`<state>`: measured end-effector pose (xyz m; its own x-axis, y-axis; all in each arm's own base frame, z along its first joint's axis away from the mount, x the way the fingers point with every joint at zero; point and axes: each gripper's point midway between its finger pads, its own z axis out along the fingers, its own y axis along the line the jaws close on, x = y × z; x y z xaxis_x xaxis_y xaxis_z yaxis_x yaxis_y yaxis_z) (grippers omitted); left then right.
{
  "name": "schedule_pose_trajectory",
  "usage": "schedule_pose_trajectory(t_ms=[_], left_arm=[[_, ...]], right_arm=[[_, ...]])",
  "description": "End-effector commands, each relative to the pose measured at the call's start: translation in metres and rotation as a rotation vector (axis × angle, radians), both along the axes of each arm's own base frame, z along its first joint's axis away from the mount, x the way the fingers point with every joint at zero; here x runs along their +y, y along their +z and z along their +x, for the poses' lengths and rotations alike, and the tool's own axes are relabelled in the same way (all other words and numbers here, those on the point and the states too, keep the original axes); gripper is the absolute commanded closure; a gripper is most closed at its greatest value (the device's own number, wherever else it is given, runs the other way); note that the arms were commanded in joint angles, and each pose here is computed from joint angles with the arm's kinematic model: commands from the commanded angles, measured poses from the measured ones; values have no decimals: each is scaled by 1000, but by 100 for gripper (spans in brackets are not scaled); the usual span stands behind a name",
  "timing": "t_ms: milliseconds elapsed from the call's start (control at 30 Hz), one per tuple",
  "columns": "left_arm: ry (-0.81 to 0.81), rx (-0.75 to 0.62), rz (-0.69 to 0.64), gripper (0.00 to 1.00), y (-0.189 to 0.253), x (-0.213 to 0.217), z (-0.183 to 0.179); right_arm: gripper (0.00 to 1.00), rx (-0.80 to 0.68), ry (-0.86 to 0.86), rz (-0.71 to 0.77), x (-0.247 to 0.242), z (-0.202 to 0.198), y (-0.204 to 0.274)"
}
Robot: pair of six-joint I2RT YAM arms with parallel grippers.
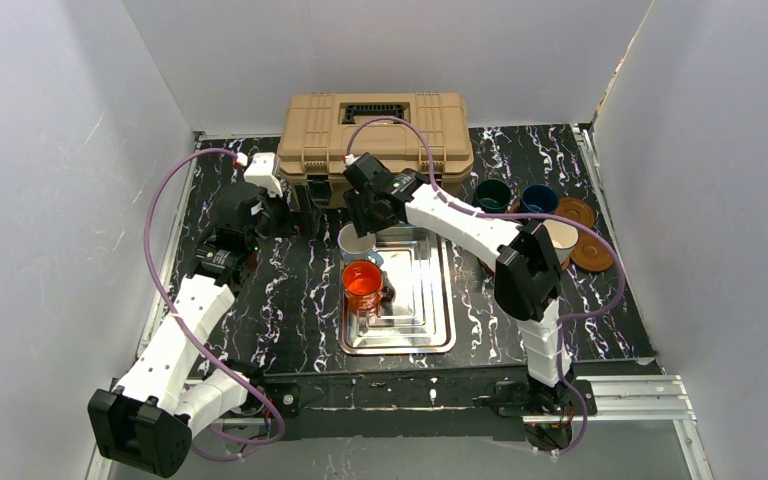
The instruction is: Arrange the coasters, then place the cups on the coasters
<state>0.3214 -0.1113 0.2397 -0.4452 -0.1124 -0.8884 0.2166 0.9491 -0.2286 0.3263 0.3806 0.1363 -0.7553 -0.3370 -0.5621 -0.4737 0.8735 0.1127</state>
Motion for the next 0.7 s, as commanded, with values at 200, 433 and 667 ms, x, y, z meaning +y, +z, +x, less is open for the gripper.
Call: schedule_pose_trajectory(t_ms=[200,433,667], left_arm=[[-8,-30,4,2,10,0,-1],[-5,-29,2,2,11,0,-1],[-1,-43,-2,2,15,1,-3]], right_arm=[[57,-43,12,-71,3,2,-7],[85,-55,-12,-59,3,0,3],[99,-130,-106,-57,-15,5,38]])
